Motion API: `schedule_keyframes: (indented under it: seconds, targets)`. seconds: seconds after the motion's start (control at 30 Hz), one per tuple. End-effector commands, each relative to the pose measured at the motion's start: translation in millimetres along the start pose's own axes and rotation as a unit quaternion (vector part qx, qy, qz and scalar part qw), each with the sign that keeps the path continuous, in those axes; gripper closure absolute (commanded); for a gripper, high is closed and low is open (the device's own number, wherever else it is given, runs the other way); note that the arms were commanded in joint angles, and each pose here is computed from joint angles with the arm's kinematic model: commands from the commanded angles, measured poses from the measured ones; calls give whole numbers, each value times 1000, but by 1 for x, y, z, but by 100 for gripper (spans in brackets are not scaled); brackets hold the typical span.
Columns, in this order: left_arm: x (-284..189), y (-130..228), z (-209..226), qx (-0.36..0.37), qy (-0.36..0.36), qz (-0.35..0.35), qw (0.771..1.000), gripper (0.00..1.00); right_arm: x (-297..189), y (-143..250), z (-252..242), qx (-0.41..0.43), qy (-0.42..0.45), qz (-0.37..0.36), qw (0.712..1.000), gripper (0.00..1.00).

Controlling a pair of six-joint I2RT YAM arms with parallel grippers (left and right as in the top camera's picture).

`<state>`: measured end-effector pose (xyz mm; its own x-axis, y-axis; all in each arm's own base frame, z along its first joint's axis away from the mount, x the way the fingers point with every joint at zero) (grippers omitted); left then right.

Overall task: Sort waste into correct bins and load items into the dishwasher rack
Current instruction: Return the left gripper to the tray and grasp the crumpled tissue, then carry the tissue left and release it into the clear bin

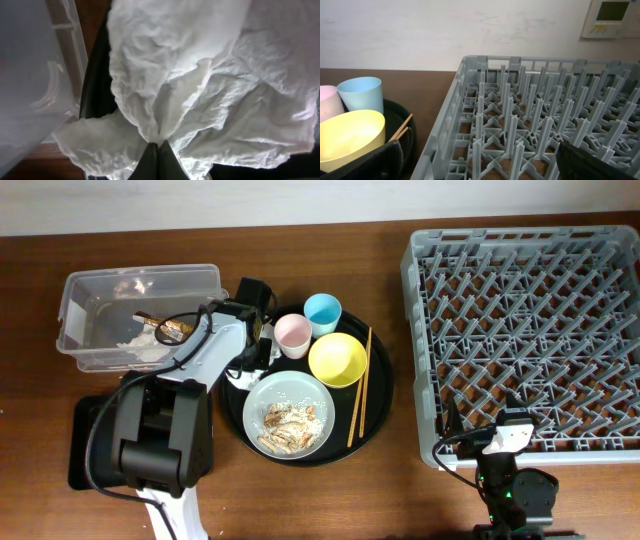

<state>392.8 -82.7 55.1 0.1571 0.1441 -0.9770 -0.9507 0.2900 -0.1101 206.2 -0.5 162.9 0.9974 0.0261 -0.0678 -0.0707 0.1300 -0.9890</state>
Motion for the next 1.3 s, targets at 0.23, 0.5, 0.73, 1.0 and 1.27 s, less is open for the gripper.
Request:
schedule_keyframes:
  seconds: [0.23, 0.5, 0.73, 1.0, 1.27]
  targets:
    - [-88, -21, 1, -36, 69, -88, 993, 100, 0, 2, -2, -3, 5, 0, 1000, 1]
    - [-174, -19, 42, -93, 56, -207, 972, 99, 0, 2, -2, -3, 6, 0, 1000, 1]
    - [-198, -10, 113, -267, 47, -257, 928, 99, 0, 2, -2, -3, 5, 0, 1000, 1]
    - [-167, -3, 180, -449, 43, -249, 857, 99, 0, 2, -2, -3, 5, 0, 1000, 1]
    - [-139, -4, 182, -454, 42, -214, 864, 44, 0, 2, -2, -3, 6, 0, 1000, 1]
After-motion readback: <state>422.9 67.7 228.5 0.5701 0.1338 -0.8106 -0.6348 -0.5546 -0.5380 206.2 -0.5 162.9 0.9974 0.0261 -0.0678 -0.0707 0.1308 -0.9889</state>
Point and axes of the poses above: each gripper's point midway between its finger pads, its own x axis out along the fingers, its own z axis along the line the jaws close on, y = z × x, the point moved 4 cm from there along -x, back along the fingers, and after that the axes turned 8 degrees about x, right-handed, at the moved point
